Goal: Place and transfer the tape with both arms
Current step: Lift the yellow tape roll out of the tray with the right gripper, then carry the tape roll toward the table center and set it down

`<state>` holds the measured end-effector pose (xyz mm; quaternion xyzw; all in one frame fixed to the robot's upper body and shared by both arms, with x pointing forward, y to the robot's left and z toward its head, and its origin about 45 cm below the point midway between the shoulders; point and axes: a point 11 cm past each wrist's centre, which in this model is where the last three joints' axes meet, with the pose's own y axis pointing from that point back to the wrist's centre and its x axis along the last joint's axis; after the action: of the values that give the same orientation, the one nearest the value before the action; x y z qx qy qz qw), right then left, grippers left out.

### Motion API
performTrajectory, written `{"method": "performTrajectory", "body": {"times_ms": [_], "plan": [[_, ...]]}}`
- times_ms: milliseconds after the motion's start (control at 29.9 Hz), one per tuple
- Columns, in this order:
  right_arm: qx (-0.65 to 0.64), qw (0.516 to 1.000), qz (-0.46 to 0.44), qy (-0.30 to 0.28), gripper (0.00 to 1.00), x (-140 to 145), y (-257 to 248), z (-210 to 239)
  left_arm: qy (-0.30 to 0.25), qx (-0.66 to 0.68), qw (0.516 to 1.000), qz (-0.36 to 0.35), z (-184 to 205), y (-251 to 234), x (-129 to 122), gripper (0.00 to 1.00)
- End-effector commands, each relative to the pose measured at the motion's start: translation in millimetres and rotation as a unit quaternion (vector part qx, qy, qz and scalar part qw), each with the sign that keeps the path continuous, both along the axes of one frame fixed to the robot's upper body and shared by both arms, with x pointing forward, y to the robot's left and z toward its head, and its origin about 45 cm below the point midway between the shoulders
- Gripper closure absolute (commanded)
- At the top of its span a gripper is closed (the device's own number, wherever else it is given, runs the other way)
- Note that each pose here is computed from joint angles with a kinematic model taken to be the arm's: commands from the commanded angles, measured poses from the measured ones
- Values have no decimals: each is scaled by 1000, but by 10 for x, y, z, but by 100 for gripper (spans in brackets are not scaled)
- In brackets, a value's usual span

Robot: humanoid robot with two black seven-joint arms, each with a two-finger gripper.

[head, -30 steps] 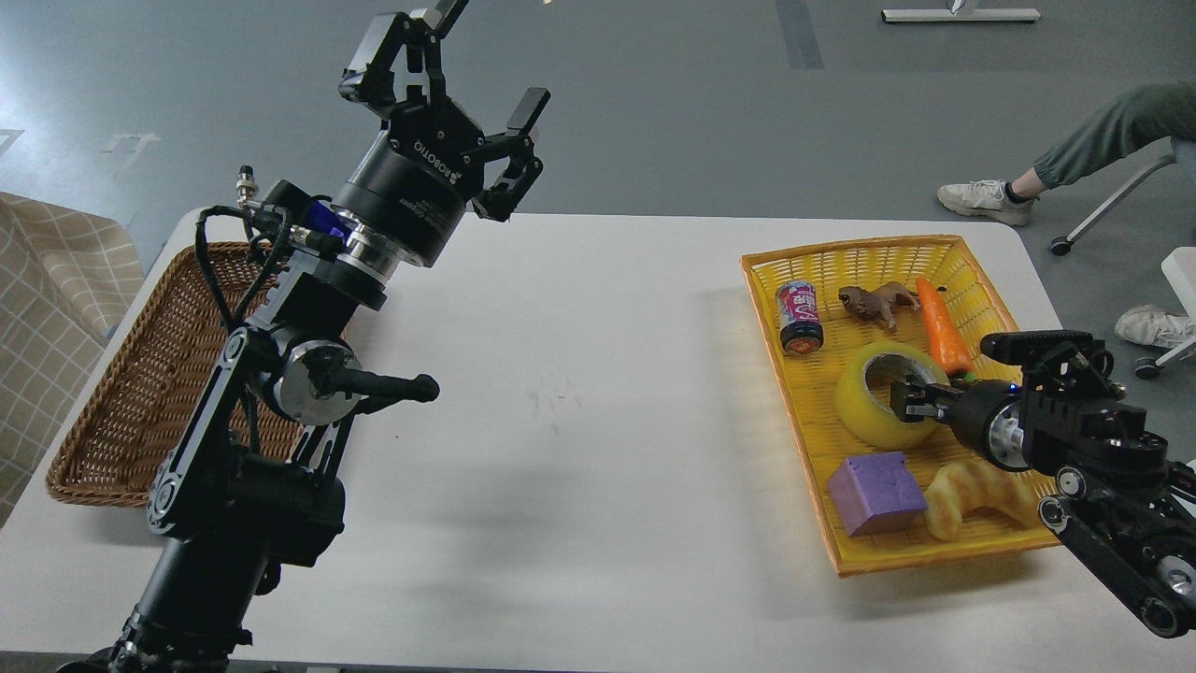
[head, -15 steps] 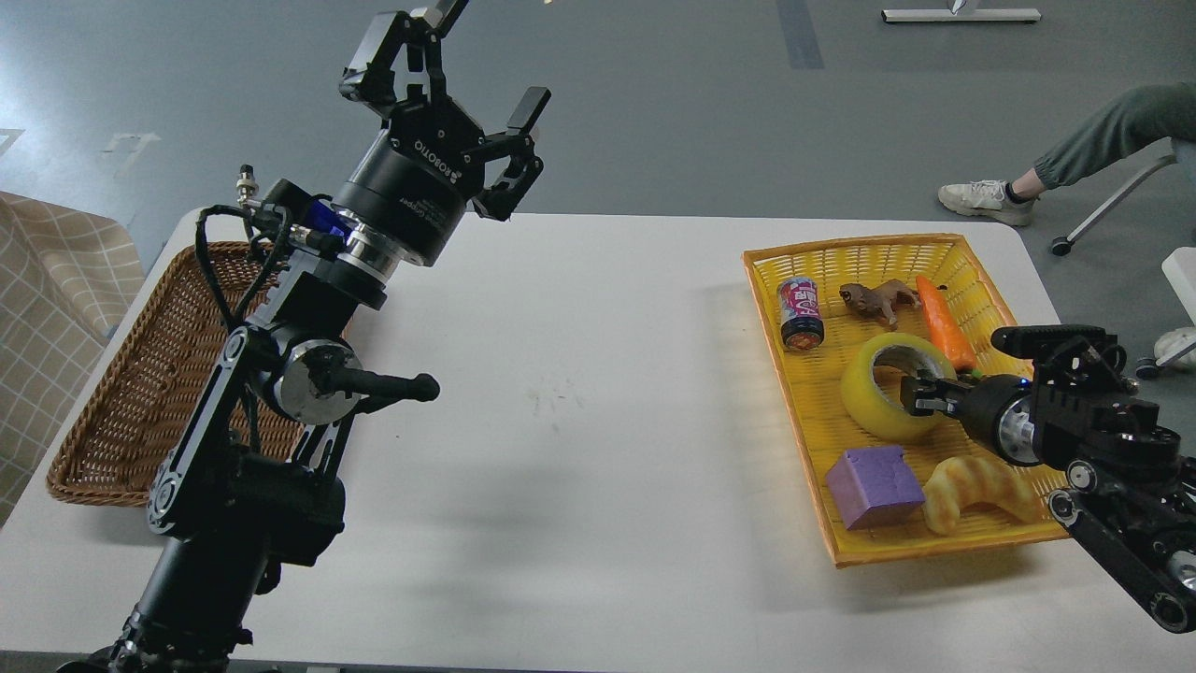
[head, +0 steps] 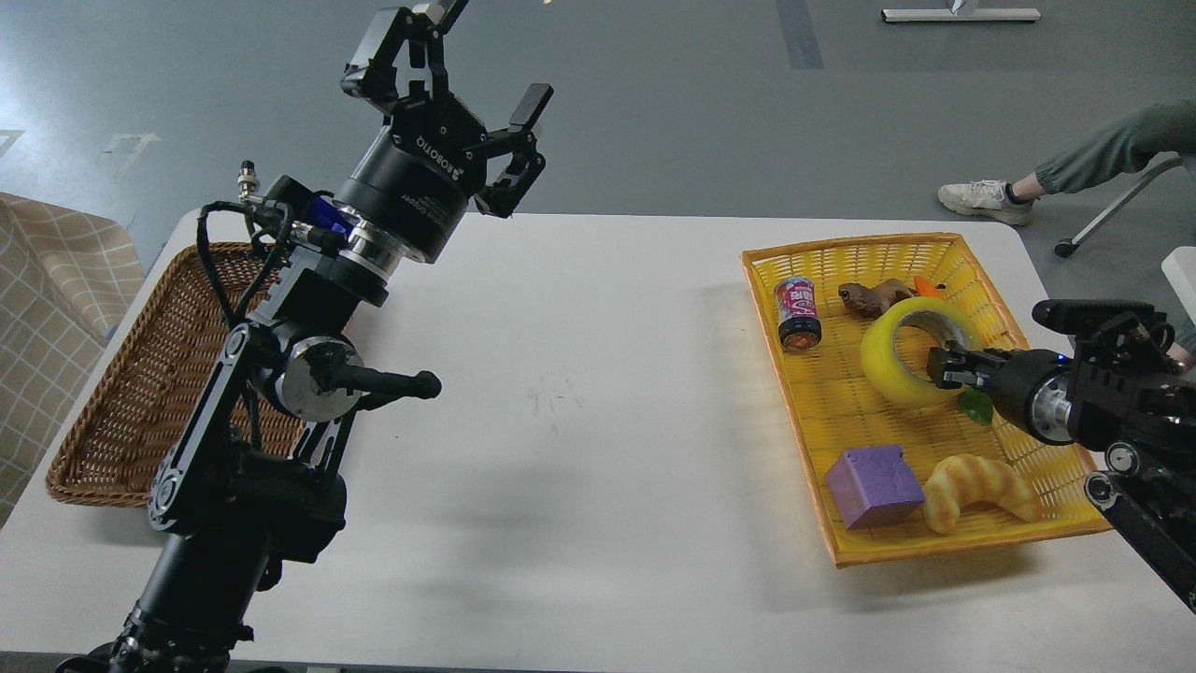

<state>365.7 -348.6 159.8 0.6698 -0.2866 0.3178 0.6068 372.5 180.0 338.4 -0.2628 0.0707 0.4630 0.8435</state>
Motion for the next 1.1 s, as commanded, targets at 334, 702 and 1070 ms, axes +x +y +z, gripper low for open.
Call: {"method": "performTrajectory", "body": {"times_ms": [334,702,1070], "plan": [[1,998,38,-50,100,263,138,672,3,-2,1000,1,-28,16,-18,2],[28,990,99,-94,100,520,740,1098,5,3,1000,-2,-20,-7,1,2],[50,975,206,-73,100,619,1938,1051,5,-1,1000,4,-37,50,0,2]]}}
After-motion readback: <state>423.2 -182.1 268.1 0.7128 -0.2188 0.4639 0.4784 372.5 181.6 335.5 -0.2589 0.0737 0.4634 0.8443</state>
